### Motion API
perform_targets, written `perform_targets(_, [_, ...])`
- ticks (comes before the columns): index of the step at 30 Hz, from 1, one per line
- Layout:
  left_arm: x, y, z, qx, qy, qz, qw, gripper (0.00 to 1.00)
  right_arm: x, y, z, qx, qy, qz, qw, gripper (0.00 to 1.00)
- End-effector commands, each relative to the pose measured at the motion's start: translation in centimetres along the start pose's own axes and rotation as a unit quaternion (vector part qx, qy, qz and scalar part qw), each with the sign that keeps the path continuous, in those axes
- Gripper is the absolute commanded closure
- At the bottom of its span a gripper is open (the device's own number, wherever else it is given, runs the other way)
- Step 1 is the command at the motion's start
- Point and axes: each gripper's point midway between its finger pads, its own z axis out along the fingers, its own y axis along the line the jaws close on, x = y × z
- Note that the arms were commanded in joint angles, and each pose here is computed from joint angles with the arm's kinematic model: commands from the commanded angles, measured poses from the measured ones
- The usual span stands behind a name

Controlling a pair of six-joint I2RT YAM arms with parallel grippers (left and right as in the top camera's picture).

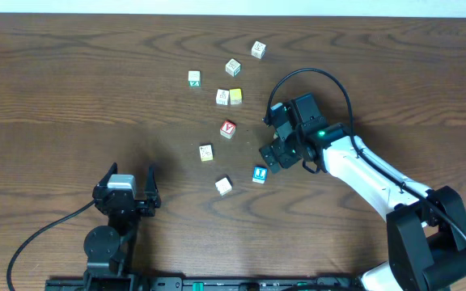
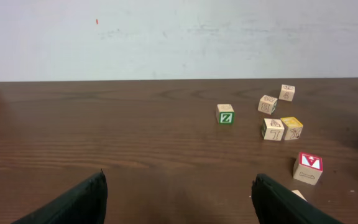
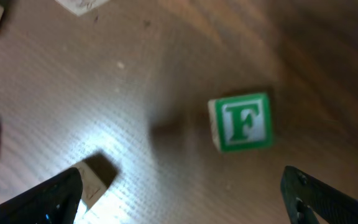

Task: Lift 3 blocks
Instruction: 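Move the right gripper left over the green F block, then close the right gripper on the green F block and lift it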

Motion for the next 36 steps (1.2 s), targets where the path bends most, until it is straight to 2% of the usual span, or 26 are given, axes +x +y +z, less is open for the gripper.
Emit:
perform_targets(1, [1.5,0.0,0.1,0.0,0.024,-0.001,1.0,0.25,-0.3,-0.4,0.2,0.016,-0.006,-0.018,1.0,0.01])
perform_targets(12, [1.5,0.0,0.1,0.0,0.024,-0.001,1.0,0.25,-1.2,-2.2,1.4,0.037,-0.024,-0.019,0.999,0.01])
perform_targets(24, [1.5,0.0,0.1,0.0,0.024,-0.001,1.0,0.25,0.6,-3.5,5.2,0.037,0.007,-0.005,0.999,0.02])
perform_targets(27, [1.5,0.0,0.1,0.0,0.024,-0.001,1.0,0.25,0.2,-3.5,5.2,0.038,0.0,-0.006,0.999,0.05])
perform_targets(33, [1.5,0.0,0.1,0.0,0.024,-0.001,1.0,0.25,-0.7,-3.7,5.0,0.04,-0.01,-0.006,0.999,0.2])
perform_targets(36, [1.5,0.0,0.1,0.0,0.024,-0.001,1.0,0.25,-0.9,-3.7,4.9,0.041,-0.013,-0.006,0.999,0.22])
